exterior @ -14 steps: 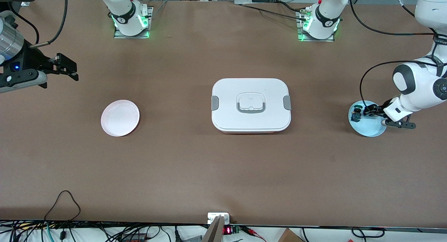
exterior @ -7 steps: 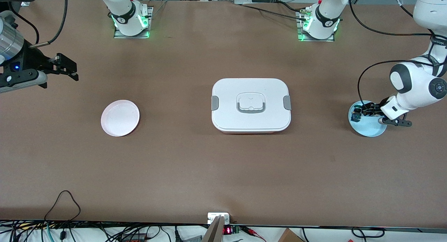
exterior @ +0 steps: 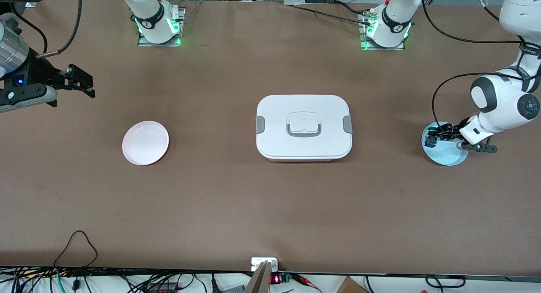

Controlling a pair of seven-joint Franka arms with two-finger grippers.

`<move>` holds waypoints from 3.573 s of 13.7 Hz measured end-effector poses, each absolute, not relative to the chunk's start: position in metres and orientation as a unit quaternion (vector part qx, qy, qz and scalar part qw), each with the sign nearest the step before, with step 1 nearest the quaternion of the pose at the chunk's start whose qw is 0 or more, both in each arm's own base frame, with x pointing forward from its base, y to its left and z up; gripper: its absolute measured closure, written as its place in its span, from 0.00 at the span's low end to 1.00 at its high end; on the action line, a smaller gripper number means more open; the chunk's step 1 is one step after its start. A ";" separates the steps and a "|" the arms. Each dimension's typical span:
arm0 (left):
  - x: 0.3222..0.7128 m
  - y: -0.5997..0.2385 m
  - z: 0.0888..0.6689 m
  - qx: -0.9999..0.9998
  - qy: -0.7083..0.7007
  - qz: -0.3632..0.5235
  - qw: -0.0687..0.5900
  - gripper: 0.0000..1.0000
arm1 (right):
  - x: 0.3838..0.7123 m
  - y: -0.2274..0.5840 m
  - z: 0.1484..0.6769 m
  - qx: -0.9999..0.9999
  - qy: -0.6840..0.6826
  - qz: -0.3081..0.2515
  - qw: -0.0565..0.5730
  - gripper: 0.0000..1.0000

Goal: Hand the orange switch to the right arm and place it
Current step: 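Close the left gripper on the orange switch, then lift the orange switch with the left gripper off the plate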

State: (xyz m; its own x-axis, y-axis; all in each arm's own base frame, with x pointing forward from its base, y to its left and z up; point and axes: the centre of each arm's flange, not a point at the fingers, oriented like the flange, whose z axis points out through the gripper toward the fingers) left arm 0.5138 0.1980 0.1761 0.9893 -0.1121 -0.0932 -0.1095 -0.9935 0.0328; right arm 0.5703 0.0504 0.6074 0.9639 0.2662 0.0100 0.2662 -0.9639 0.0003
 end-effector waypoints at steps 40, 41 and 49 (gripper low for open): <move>0.598 0.063 0.415 0.971 -0.233 -0.006 0.048 0.28 | 0.571 0.049 0.608 -0.991 -0.133 -0.008 0.000 0.00; 0.598 0.052 0.422 0.967 -0.246 0.005 0.061 0.28 | 0.572 0.049 0.608 -0.991 -0.133 -0.011 0.000 0.00; 0.595 -0.012 0.481 0.890 -0.382 0.117 0.220 0.28 | 0.573 0.054 0.609 -0.990 -0.137 -0.017 0.000 0.00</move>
State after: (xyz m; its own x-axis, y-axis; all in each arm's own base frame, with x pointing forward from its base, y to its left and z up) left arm 0.5955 -0.0125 0.4812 0.6805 -0.6291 0.3757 -0.7316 -0.6113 0.3017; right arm 0.5726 0.0538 0.6094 0.9619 0.2715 0.0329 0.2715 -0.9624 0.0044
